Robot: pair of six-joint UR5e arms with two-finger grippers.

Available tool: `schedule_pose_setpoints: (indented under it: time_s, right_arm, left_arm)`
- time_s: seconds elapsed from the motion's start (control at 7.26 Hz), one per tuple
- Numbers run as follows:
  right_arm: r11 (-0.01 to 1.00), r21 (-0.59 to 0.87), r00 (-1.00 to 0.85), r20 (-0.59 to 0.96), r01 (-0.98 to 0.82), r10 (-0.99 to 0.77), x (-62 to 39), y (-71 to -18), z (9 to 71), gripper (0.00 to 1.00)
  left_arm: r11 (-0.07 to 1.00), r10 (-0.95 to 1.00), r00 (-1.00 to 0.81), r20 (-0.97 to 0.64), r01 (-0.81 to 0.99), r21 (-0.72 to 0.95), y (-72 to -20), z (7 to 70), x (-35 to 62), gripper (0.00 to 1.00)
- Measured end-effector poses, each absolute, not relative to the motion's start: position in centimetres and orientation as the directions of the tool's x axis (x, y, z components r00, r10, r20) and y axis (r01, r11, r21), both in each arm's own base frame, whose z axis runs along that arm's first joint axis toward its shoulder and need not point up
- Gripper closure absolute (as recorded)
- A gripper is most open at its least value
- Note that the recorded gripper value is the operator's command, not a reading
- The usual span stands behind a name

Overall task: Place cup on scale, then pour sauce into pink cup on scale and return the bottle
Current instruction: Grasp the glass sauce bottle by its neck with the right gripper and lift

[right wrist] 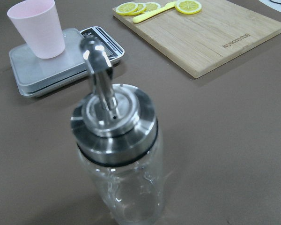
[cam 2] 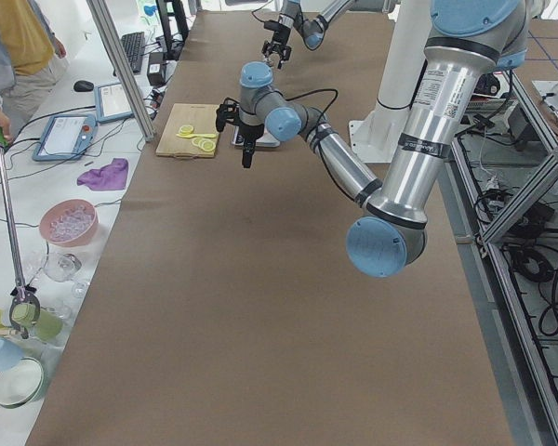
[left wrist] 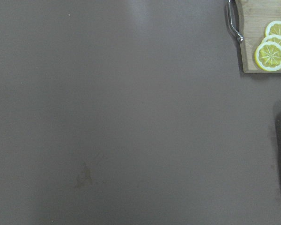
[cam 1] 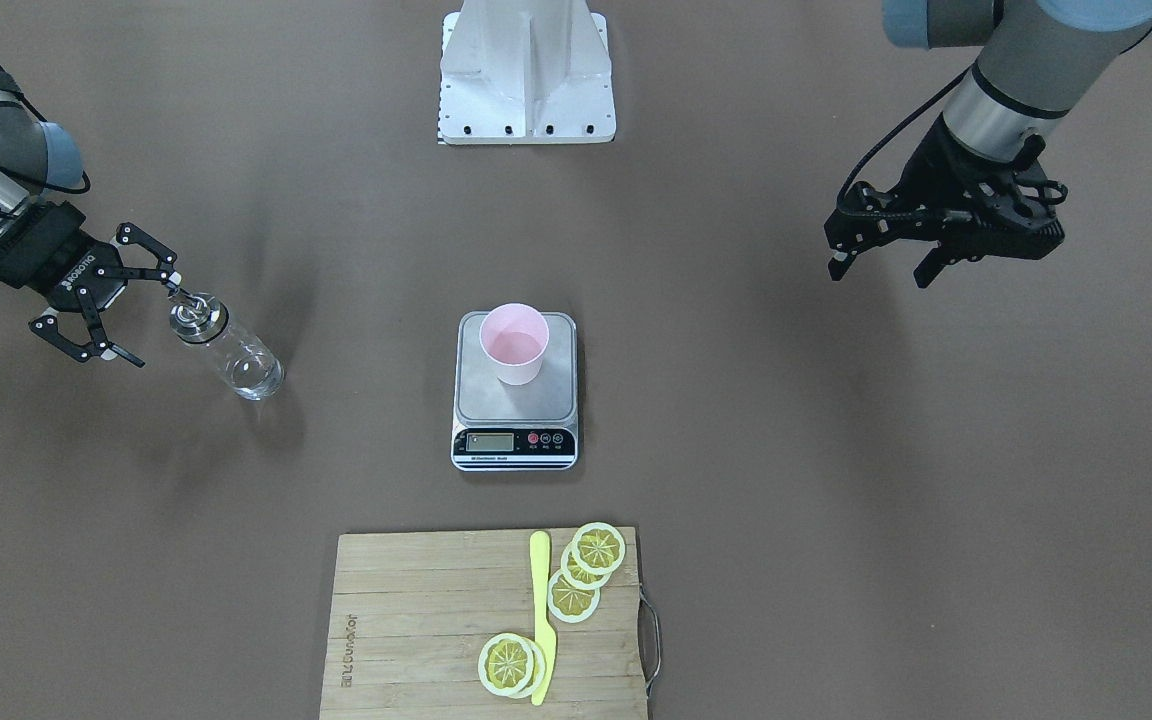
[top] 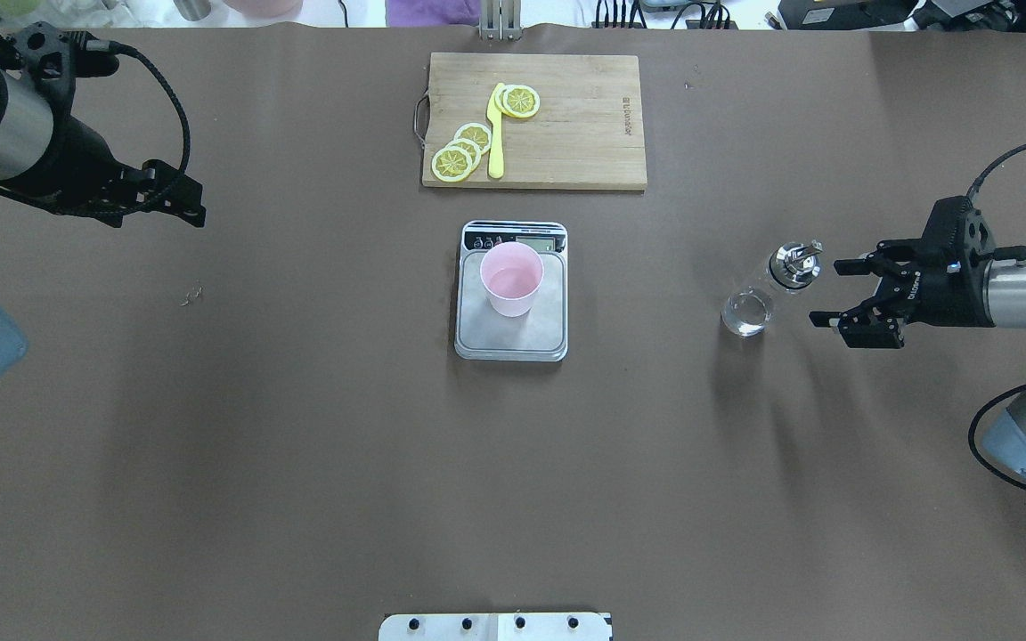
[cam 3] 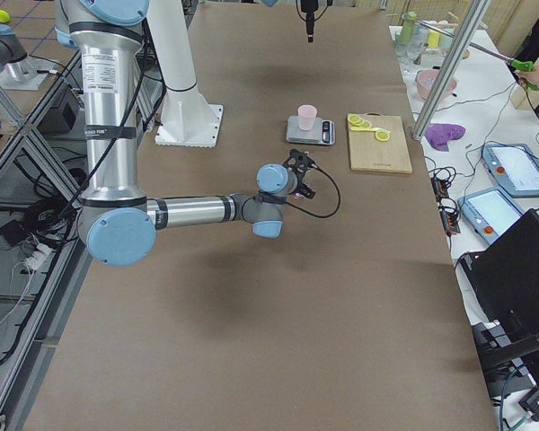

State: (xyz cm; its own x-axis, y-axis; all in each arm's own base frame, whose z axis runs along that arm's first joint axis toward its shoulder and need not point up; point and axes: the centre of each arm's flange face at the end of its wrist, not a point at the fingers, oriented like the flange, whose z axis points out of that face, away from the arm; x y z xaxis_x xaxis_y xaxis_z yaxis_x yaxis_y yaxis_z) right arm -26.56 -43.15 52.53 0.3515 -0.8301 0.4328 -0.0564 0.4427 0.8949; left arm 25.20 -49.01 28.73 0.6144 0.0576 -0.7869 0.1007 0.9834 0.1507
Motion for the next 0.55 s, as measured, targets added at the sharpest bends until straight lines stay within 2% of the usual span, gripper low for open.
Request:
schedule_pose_setpoints:
  time_s: [0.55]
  right_arm:
    - [0.322, 0.918, 0.350, 0.387, -0.231, -0.853, -29.9, -42.7, 54.7, 0.17]
  left_arm:
    - [0.985, 0.045, 0.623, -0.781, 0.101, 0.137, -48.7, 27.7, 24.9, 0.03]
